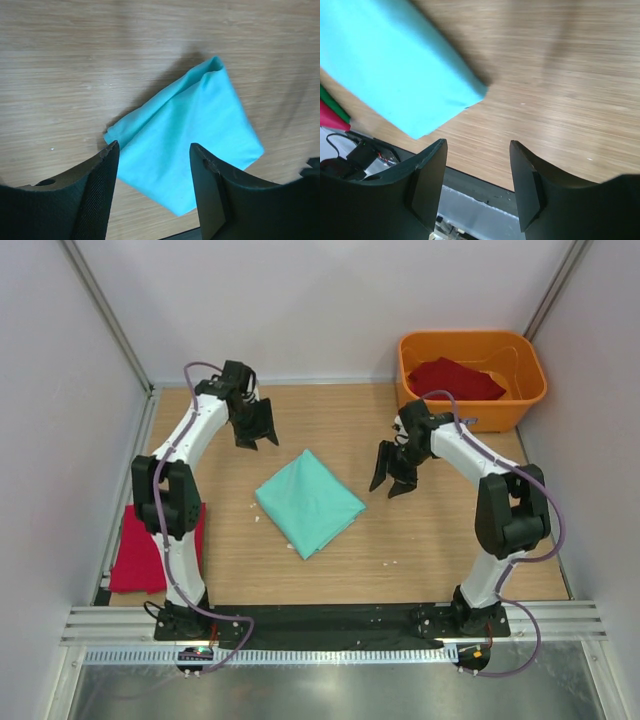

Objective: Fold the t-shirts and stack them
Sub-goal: Fold the tshirt

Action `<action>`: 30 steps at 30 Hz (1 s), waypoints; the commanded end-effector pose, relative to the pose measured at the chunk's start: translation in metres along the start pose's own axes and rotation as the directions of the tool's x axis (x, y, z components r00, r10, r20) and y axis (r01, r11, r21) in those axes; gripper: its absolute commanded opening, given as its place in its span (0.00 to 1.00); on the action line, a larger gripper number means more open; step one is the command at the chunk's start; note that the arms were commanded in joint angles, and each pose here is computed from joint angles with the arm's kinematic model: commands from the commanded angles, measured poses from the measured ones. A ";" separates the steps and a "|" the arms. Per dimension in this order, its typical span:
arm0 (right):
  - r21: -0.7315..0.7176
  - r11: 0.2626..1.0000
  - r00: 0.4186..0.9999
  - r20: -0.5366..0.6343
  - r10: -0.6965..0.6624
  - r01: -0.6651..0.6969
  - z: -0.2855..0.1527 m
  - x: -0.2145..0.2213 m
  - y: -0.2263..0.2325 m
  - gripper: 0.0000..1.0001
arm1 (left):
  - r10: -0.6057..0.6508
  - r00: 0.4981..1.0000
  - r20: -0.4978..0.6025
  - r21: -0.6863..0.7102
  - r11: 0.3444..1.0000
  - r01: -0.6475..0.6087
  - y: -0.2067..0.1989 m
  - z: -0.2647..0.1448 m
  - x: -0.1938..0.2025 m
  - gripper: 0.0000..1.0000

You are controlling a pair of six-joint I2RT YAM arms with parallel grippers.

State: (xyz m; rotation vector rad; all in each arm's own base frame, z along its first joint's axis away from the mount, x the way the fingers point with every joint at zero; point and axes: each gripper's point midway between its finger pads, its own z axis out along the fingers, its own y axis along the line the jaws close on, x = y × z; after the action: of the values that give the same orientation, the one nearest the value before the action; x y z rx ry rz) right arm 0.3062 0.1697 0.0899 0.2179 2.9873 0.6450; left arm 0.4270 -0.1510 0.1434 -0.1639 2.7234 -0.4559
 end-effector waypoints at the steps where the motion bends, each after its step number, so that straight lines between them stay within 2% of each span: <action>1: -0.113 0.991 0.997 -0.013 -0.076 0.074 0.003 0.024 0.036 0.59 | 0.035 0.995 -0.097 -0.021 0.999 -0.038 0.023 0.048 0.027 0.59; 3: -0.142 0.986 0.996 -0.019 -0.089 0.086 0.011 0.033 0.046 0.58 | 0.033 0.994 -0.107 -0.021 0.999 -0.036 0.027 0.060 0.029 0.58; 5: -0.150 0.986 0.997 -0.033 -0.071 0.065 0.015 0.043 0.044 0.53 | 0.013 0.991 -0.134 -0.003 1.000 -0.014 0.026 0.069 0.036 0.54; 6: -0.149 0.987 0.997 -0.030 -0.068 0.063 0.018 0.045 0.041 0.49 | 0.000 0.990 -0.143 0.008 1.000 0.001 0.024 0.072 0.039 0.54; 7: -0.136 0.989 0.997 -0.038 -0.063 0.057 0.020 0.051 0.034 0.42 | -0.018 0.985 -0.170 0.019 1.000 0.021 0.023 0.074 0.049 0.52; 9: -0.127 0.990 0.997 -0.035 -0.067 0.062 0.020 0.057 0.028 0.35 | -0.065 0.982 -0.178 0.037 0.997 0.073 0.015 0.069 0.059 0.50; 11: -0.109 0.992 0.998 -0.032 -0.061 0.057 0.023 0.067 0.018 0.33 | -0.099 0.970 -0.222 0.015 0.994 0.105 0.018 0.071 0.088 0.48; 12: -0.103 0.994 0.998 -0.033 -0.048 0.045 0.025 0.070 0.014 0.32 | -0.120 0.972 -0.201 0.028 0.991 0.128 0.008 0.063 0.092 0.48; 13: -0.093 0.995 0.998 -0.050 -0.038 0.033 0.030 0.079 0.007 0.31 | -0.139 0.960 -0.244 0.012 0.989 0.147 0.010 0.065 0.117 0.47; 17: -0.097 0.995 0.999 -0.049 -0.016 0.011 0.037 0.089 -0.003 0.29 | -0.167 0.947 -0.273 0.062 0.980 0.190 -0.024 0.048 0.169 0.44; 20: -0.093 0.996 0.998 -0.060 -0.018 0.013 0.037 0.097 -0.010 0.31 | -0.150 0.948 -0.279 0.081 0.981 0.179 -0.043 0.026 0.201 0.45; 21: -0.100 0.995 0.998 -0.053 -0.032 0.027 0.031 0.099 -0.011 0.35 | -0.160 0.943 -0.292 0.068 0.980 0.187 -0.037 0.023 0.212 0.45; 23: -0.101 0.994 0.998 -0.050 -0.043 0.038 0.025 0.107 -0.015 0.43 | -0.152 0.961 -0.232 0.061 0.983 0.171 -0.031 0.005 0.208 0.50; 24: -0.114 0.992 0.998 -0.026 -0.056 0.053 0.018 0.109 -0.014 0.53 | -0.150 0.961 -0.233 0.032 0.986 0.161 -0.024 -0.004 0.211 0.52; 25: -0.114 0.992 0.998 -0.030 -0.058 0.054 0.017 0.116 -0.018 0.56 | -0.143 0.965 -0.220 0.027 0.988 0.152 -0.021 -0.009 0.210 0.56; 27: -0.124 0.991 0.998 -0.030 -0.063 0.059 0.013 0.123 -0.020 0.63 | -0.132 0.974 -0.184 0.046 0.989 0.142 -0.017 -0.022 0.203 0.57; 30: -0.132 0.989 0.997 -0.028 -0.068 0.064 0.010 0.133 -0.025 0.65 | -0.140 0.981 -0.136 0.093 0.984 0.153 -0.015 -0.028 0.187 0.60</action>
State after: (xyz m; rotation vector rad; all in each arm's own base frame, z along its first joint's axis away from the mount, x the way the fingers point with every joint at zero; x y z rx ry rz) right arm 0.1807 0.1744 0.0615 0.1317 2.9679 0.8201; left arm 0.2352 -0.2003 0.1005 -0.3071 2.8721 -0.6668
